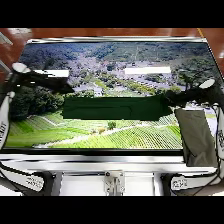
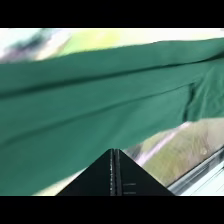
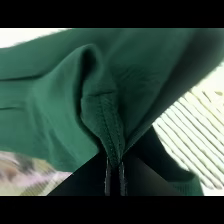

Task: Fold the shirts.

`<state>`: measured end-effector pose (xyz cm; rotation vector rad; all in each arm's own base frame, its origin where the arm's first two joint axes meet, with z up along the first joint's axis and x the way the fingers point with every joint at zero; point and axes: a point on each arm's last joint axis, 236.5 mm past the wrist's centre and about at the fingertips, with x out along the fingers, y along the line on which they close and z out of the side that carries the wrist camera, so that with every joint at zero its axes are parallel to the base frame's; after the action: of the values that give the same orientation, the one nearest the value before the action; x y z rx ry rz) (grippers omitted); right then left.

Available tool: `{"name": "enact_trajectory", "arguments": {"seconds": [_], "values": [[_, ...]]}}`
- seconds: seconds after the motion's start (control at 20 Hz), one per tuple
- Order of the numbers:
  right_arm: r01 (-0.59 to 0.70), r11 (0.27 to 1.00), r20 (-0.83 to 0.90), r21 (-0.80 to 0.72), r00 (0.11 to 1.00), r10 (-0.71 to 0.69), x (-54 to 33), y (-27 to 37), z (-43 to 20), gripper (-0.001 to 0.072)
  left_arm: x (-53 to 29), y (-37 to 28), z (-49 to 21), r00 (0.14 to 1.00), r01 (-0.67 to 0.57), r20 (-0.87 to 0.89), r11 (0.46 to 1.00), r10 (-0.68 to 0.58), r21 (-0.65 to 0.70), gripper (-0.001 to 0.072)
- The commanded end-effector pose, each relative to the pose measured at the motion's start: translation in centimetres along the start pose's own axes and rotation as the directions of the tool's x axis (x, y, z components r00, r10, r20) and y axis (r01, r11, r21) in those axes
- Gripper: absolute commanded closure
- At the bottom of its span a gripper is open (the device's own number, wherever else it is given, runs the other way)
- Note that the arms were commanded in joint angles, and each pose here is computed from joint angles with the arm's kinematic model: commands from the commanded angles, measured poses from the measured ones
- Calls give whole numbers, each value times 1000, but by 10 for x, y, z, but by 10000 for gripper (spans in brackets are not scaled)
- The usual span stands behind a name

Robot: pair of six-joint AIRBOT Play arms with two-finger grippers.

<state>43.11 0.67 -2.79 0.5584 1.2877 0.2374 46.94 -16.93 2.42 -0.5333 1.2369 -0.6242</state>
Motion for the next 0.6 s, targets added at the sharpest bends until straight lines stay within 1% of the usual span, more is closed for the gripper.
{"name": "enact_trajectory", "arguments": {"seconds": [0.0,0.15,0.25,0.4,0.55], "values": [[-30,998,56,-64,998,34,-55,42,-8,664,81,-63,-12,997,75,-10,994,-75,80,669],[-45,995,73,-88,996,52,-91,69,-26,664,148,-119,-41,986,165,-44,983,-162,83,669],[-50,994,87,-95,995,58,-111,83,-38,664,181,-142,-69,978,189,-110,975,-176,118,669],[-55,993,102,-104,993,66,-137,100,-56,664,214,-165,-102,967,214,-176,966,-187,149,669],[-60,993,124,-102,990,72,-156,113,-70,663,234,-182,-124,954,246,-203,963,-221,110,670]]}}
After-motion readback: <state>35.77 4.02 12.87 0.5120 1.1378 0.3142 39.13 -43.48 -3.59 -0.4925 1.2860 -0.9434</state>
